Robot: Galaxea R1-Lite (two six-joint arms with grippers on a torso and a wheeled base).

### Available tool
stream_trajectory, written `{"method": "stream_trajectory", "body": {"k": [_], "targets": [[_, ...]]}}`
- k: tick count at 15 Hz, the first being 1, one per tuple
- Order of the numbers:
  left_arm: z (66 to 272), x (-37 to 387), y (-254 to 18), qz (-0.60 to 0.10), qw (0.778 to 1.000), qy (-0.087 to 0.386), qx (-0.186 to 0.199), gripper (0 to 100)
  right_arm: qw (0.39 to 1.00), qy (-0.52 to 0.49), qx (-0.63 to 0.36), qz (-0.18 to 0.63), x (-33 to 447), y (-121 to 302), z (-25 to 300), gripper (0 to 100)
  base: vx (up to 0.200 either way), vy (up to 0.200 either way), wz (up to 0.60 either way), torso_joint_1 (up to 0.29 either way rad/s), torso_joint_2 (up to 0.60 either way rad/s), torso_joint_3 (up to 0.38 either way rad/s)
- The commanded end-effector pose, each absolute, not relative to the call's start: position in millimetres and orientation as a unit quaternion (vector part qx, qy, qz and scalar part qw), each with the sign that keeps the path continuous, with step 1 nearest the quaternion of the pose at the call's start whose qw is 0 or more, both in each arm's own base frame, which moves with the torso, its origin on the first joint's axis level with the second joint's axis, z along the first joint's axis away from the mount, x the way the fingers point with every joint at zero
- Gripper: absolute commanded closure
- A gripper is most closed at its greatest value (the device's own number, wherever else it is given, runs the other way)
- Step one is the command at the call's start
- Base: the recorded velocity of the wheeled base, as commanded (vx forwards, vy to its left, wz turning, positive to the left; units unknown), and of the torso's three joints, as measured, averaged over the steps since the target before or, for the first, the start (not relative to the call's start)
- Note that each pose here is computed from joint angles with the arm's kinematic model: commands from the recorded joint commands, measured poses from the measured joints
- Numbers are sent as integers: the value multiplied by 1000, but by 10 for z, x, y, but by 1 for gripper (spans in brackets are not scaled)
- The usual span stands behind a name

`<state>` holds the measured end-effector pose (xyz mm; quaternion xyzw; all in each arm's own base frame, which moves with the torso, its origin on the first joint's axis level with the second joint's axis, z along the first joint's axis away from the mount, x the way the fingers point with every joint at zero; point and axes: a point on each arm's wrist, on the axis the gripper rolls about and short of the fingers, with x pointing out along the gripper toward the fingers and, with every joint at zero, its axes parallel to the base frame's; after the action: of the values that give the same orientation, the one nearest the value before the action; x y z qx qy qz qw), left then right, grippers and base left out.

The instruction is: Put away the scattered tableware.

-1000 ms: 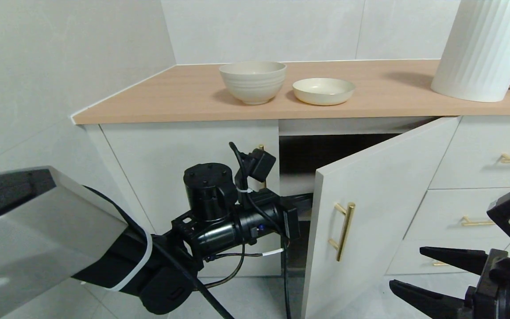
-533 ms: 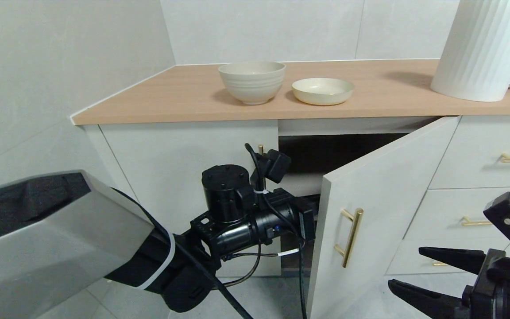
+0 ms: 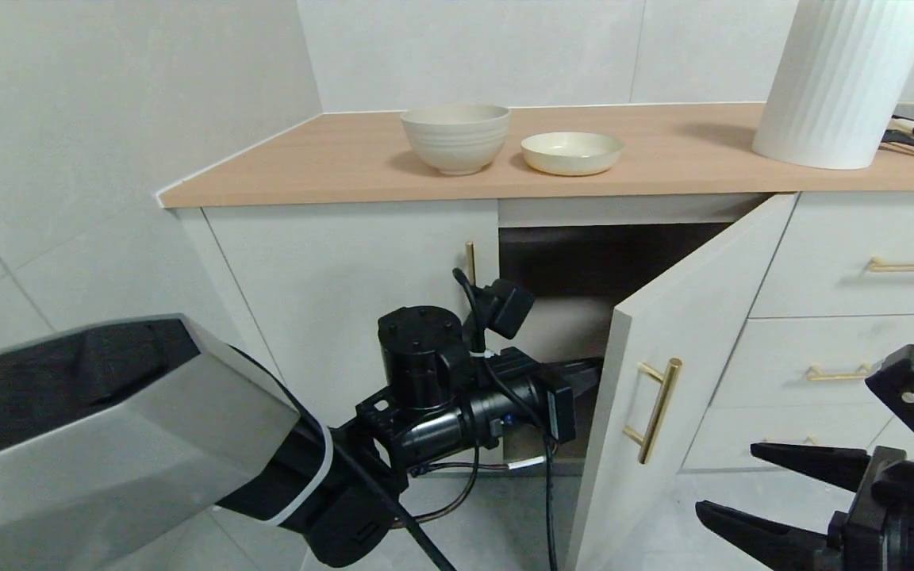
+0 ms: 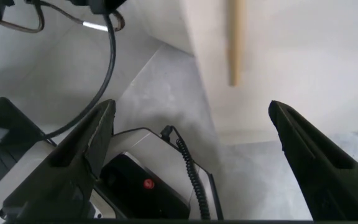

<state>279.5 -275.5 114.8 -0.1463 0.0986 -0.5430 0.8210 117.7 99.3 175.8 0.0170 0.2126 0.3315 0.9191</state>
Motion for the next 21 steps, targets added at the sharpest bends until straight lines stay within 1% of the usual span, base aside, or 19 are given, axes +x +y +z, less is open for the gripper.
{"method": "stream_trajectory", "body": {"k": [1, 4, 6, 8, 10, 11, 12, 14, 15, 16, 18, 19, 21], "targets": [[1102, 2830, -2774, -538, 825, 93, -148, 100, 919, 212, 17, 332, 1178, 994, 1760, 0, 0, 0, 0, 0, 0, 0], [1003, 2894, -2860, -529, 830, 93, -148, 100, 919, 212, 17, 332, 1178, 994, 1760, 0, 0, 0, 0, 0, 0, 0], [972, 2902, -2928, -521, 836, 85, -151, 100, 919, 211, 18, 332, 1175, 992, 1763, 0, 0, 0, 0, 0, 0, 0], [1001, 2861, -2965, -526, 833, 73, -153, 100, 919, 211, 18, 333, 1172, 992, 1765, 0, 0, 0, 0, 0, 0, 0], [1034, 2718, -3081, -547, 820, 65, -154, 100, 913, 205, 19, 352, 1132, 1017, 1788, 0, 0, 0, 0, 0, 0, 0], [1036, 2699, -3097, -550, 819, 64, -153, 100, 913, 203, 20, 354, 1123, 1015, 1795, 0, 0, 0, 0, 0, 0, 0], [1063, 2445, -3248, -585, 794, 59, -155, 100, 900, 185, 29, 393, 1009, 982, 1863, 0, 0, 0, 0, 0, 0, 0], [1004, 2077, -3347, -642, 749, 71, -146, 100, 857, 157, 47, 488, 793, 862, 1932, 0, 0, 0, 0, 0, 0, 0], [984, 2033, -3342, -654, 739, 72, -143, 100, 836, 150, 53, 525, 732, 827, 1956, 0, 0, 0, 0, 0, 0, 0], [975, 2020, -3328, -660, 734, 74, -142, 100, 828, 148, 54, 539, 703, 806, 1959, 0, 0, 0, 0, 0, 0, 0], [965, 2034, -3331, -661, 733, 75, -142, 100, 828, 147, 54, 538, 697, 800, 1963, 0, 0, 0, 0, 0, 0, 0], [970, 2064, -3311, -657, 736, 75, -142, 100, 829, 145, 54, 538, 699, 801, 1976, 0, 0, 0, 0, 0, 0, 0], [984, 2269, -3165, -633, 757, 71, -144, 100, 839, 140, 55, 522, 725, 808, 2008, 0, 0, 0, 0, 0, 0, 0]]}}
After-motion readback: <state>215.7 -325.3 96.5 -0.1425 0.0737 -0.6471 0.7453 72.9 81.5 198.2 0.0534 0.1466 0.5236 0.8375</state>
